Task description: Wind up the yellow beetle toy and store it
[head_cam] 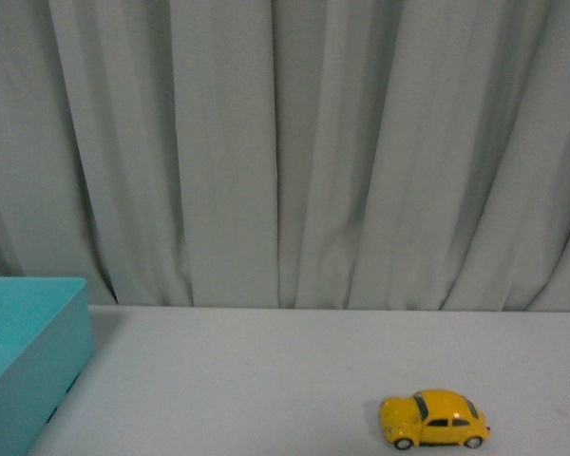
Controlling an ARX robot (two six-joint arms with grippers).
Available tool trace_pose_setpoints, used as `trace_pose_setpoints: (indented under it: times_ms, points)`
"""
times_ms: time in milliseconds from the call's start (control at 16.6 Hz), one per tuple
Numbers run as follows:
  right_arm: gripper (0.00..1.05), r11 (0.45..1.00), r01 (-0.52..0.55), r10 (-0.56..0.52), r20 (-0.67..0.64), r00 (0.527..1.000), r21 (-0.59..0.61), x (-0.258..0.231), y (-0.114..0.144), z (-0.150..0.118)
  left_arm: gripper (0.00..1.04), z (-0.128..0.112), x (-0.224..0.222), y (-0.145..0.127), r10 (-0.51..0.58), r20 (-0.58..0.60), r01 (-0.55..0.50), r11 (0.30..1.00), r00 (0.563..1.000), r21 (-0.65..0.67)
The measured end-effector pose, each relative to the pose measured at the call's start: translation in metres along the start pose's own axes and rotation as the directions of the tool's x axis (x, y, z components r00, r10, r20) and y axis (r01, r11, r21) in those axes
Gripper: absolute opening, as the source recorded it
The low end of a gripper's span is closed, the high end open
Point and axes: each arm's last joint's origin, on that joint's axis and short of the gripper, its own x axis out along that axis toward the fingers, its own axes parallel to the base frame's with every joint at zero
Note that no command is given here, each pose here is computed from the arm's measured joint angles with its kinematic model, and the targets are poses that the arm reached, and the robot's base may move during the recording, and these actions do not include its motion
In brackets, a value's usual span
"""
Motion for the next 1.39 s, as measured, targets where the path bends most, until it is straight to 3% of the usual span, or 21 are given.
trace_pose_setpoints:
  times_ms: [1087, 1147, 1208, 1268, 1329, 1389]
  points:
    - [0.98, 1.0, 0.0, 0.0, 0.0, 1.0, 0.0, 0.0, 0.0, 0.0, 0.98, 0.0, 0.0, 0.0, 0.0, 0.0, 0.0, 1.0, 1.0, 0.0]
    - [0.98, 0.999, 0.034, -0.034, 0.014, 0.999, 0.007, 0.001, 0.0, 0.002, 0.98, 0.0, 0.0, 0.0, 0.0, 0.0, 0.0, 1.0, 1.0, 0.0]
    - [0.98, 0.974, 0.214, -0.221, 0.111, 0.969, 0.072, 0.007, 0.004, 0.014, 0.98, 0.0, 0.0, 0.0, 0.001, 0.0, -0.001, 1.0, 1.0, 0.0]
    - [0.98, 0.898, 0.429, -0.438, 0.099, 0.894, 0.101, 0.017, 0.001, 0.017, 0.98, 0.0, 0.0, 0.0, -0.003, 0.001, 0.003, 1.0, 1.0, 0.0]
    - [0.98, 0.747, 0.655, -0.664, 0.091, 0.742, 0.114, 0.025, -0.014, 0.017, 0.98, 0.0, 0.0, 0.0, 0.003, 0.001, -0.003, 1.0, 1.0, 0.0]
    - [0.98, 0.68, 0.722, -0.733, 0.129, 0.668, 0.127, 0.036, -0.027, 0.024, 0.98, 0.0, 0.0, 0.0, 0.003, 0.0, -0.003, 1.0, 1.0, 0.0]
